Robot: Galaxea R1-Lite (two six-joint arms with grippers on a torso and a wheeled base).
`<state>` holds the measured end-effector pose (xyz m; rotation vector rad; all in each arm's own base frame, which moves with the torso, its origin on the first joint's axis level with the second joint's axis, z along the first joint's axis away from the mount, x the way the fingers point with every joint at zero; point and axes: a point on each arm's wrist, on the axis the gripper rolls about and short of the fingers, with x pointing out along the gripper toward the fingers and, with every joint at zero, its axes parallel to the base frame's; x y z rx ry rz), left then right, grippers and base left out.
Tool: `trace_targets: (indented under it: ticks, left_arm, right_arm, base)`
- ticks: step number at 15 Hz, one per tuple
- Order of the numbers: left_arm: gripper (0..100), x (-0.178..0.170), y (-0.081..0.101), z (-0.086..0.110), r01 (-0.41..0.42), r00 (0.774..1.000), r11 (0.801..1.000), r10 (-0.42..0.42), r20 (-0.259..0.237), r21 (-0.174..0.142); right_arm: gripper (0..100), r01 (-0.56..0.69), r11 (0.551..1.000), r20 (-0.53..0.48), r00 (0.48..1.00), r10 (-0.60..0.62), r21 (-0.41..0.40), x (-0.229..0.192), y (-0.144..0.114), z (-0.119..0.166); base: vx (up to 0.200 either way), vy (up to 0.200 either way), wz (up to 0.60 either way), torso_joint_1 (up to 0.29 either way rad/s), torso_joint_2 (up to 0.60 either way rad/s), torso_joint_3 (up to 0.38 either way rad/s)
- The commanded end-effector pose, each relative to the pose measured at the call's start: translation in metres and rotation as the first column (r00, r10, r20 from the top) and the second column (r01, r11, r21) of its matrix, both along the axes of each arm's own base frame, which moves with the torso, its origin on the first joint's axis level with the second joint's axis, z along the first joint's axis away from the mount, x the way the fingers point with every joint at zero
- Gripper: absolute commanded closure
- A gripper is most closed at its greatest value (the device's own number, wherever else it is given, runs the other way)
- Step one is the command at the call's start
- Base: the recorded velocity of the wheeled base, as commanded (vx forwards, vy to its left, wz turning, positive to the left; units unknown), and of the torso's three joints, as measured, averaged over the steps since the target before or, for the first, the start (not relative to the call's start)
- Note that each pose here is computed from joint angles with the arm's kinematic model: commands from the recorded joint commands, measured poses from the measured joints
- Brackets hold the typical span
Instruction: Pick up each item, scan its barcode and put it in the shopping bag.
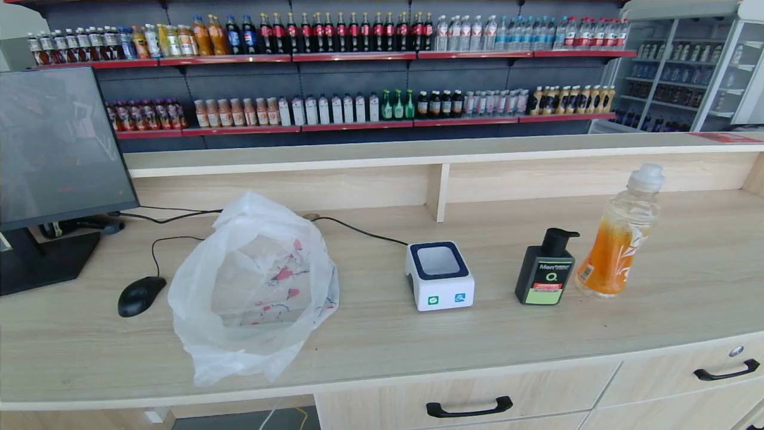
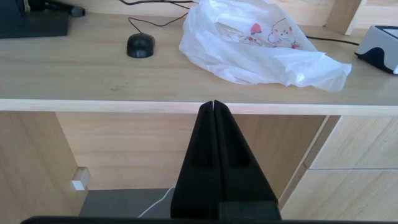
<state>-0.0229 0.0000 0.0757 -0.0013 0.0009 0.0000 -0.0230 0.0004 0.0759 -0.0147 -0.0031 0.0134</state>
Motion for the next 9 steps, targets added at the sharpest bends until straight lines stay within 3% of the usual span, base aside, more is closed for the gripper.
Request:
trace_targets:
  ticks: [1,9]
  left_arm:
    - [100,-0.0001,0.0000,0.0001,0.000,1.000,1.000,0.000,0.001,0.000]
    - [100,-0.0001,0.0000,0.0001,0.000,1.000,1.000,0.000,0.001,0.000]
  right_arm:
    - [0,-0.002,1.000,-0.001,1.000,0.002,-0.004,0.0001,0.0000,0.0000]
    - [0,-0.007,0.997,0.015,1.000,0.008,-0.080,0.0001,0.0002,0.0016]
  base:
    - [0.000,0.000,0.00,0.000,0.00,0.000]
    - [0.000,0.000,0.00,0.000,0.00,0.000]
